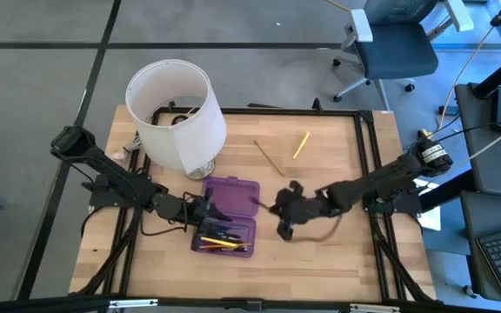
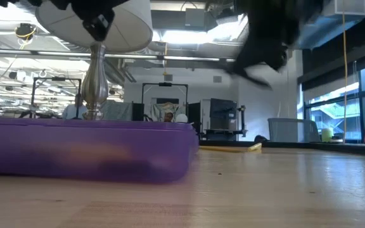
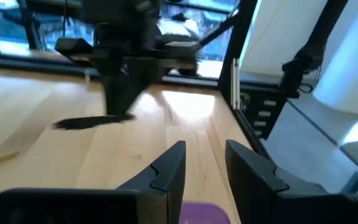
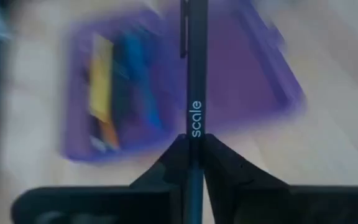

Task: Pick & place school supplies into a supply box
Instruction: Put the black pen into the purple supply box

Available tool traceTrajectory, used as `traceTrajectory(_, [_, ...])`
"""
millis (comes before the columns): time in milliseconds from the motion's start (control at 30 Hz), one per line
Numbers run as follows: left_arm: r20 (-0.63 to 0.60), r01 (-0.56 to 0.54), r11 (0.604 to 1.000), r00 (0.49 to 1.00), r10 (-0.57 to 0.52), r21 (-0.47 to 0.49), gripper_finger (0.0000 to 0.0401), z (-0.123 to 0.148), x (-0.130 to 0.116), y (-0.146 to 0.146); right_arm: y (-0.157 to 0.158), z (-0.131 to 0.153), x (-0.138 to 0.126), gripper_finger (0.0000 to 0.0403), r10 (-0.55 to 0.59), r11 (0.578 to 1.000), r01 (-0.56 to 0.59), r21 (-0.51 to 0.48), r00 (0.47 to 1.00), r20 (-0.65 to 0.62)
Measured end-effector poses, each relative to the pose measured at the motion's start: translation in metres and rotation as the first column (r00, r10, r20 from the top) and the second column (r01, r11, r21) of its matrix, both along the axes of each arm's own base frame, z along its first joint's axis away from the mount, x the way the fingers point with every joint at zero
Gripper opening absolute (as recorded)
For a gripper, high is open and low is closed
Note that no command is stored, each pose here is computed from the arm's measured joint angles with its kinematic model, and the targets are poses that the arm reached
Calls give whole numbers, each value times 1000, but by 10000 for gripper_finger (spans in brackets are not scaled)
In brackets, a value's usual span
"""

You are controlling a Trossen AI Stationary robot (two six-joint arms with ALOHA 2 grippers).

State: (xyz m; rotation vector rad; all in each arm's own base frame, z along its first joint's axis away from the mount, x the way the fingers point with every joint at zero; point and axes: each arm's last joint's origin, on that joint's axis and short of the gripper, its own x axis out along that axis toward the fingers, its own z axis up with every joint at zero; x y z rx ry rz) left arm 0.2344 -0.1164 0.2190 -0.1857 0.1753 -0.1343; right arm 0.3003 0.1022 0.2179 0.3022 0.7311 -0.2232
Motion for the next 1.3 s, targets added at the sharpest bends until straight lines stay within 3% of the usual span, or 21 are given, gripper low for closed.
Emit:
traceTrajectory(133, [24,-20,1000,1000,20,-15,119,-7,10,1,21,17,7,43,136,990,-127,-54,970,203])
traceTrajectory(233, [3,-8,999,1000,8,-47,134,-17,17,2,29,23,8,43,178,983,-160,-90,948,263])
traceTrajectory(367, [8,20,997,1000,-19,-76,167,-26,25,1,32,26,8,43,185,980,-155,-123,938,294])
traceTrajectory(600, [88,-24,997,996,30,-70,214,-32,42,6,36,30,10,45,205,978,-174,-117,915,347])
traceTrajectory(767, [150,-109,990,981,121,-88,215,-28,50,15,41,33,9,45,218,976,-189,-112,903,371])
traceTrajectory(1133, [267,0,1000,964,6,-23,214,-18,52,16,42,33,8,46,217,975,-186,-118,904,369])
traceTrajectory(1300, [325,-2,1000,946,-3,13,214,-13,51,16,42,33,8,46,227,973,-191,-132,902,367])
